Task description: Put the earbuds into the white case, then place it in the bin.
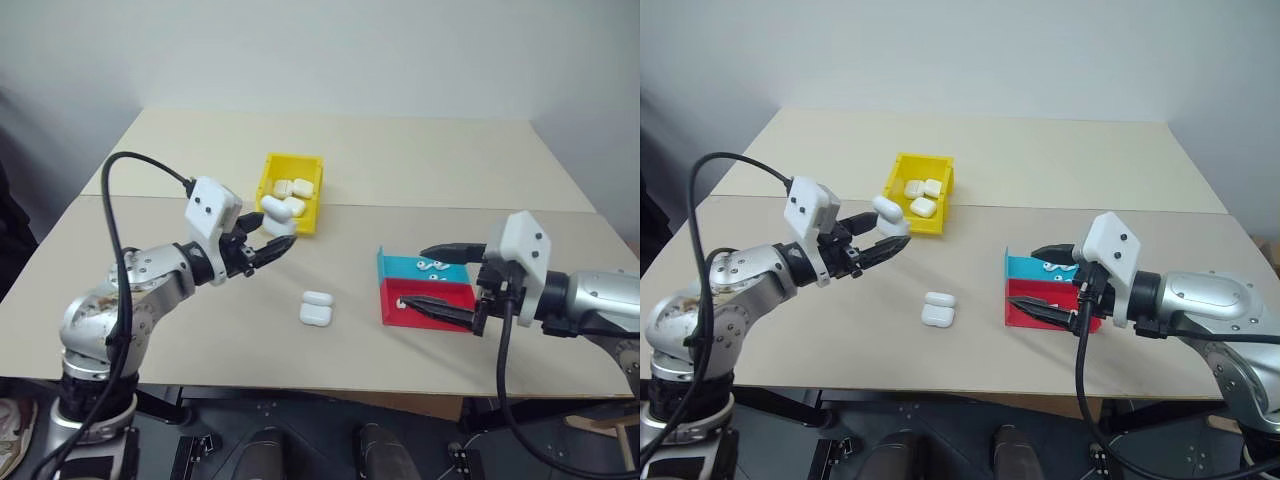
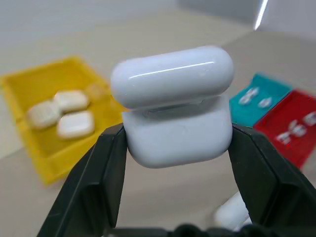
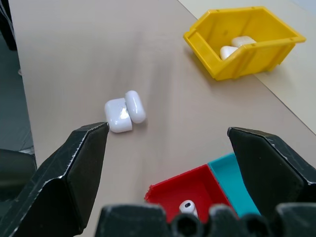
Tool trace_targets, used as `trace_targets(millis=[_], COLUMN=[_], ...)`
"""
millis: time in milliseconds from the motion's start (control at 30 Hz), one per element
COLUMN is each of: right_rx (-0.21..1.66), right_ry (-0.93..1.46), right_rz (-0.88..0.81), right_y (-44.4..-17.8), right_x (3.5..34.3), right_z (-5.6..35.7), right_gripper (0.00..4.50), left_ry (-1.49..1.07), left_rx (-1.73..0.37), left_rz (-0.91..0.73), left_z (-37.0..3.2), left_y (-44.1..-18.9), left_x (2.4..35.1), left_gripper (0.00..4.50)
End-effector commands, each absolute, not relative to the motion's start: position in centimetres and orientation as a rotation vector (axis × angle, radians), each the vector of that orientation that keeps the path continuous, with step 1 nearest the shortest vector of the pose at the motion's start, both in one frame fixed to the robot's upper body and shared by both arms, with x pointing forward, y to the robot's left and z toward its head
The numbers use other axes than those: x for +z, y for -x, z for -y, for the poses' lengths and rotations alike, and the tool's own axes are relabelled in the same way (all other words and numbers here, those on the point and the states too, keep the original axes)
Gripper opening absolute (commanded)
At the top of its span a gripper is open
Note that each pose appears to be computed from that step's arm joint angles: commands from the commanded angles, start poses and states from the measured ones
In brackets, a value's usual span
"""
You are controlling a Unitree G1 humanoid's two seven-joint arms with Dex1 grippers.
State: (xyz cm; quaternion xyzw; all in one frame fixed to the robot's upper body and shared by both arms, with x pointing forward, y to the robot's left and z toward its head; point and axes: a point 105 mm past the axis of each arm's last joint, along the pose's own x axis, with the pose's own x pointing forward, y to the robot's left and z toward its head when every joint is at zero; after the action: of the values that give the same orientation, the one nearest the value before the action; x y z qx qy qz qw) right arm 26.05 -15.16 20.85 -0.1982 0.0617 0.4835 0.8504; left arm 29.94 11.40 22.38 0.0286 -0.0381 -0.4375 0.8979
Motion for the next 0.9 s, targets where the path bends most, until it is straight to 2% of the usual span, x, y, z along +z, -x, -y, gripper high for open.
trace_targets(millis=[33, 333, 700, 900], right_rx=[1.006, 1.1, 1.115, 1.127], right_ry=[0.519, 0.717, 0.807, 0.858], right_rz=[-0.141, -0.325, -0.51, -0.612], right_y=[-26.9, -27.5, -30.0, -30.6], right_x=[21.2, 19.3, 17.4, 15.7], right_z=[15.9, 16.5, 14.9, 15.0], right_gripper=[4.5, 4.5, 4.5, 4.5], left_ry=[-0.054, 0.013, 0.031, 0.021], left_rx=[-1.078, -1.427, -1.422, -1.486], left_rz=[0.233, 0.458, 0.545, 0.563], left_z=[-9.7, -7.2, -6.8, -6.8], left_y=[-27.8, -25.0, -24.6, -23.6], left_x=[24.3, 25.4, 25.8, 25.9], left_gripper=[2.84, 2.84, 2.84, 2.84])
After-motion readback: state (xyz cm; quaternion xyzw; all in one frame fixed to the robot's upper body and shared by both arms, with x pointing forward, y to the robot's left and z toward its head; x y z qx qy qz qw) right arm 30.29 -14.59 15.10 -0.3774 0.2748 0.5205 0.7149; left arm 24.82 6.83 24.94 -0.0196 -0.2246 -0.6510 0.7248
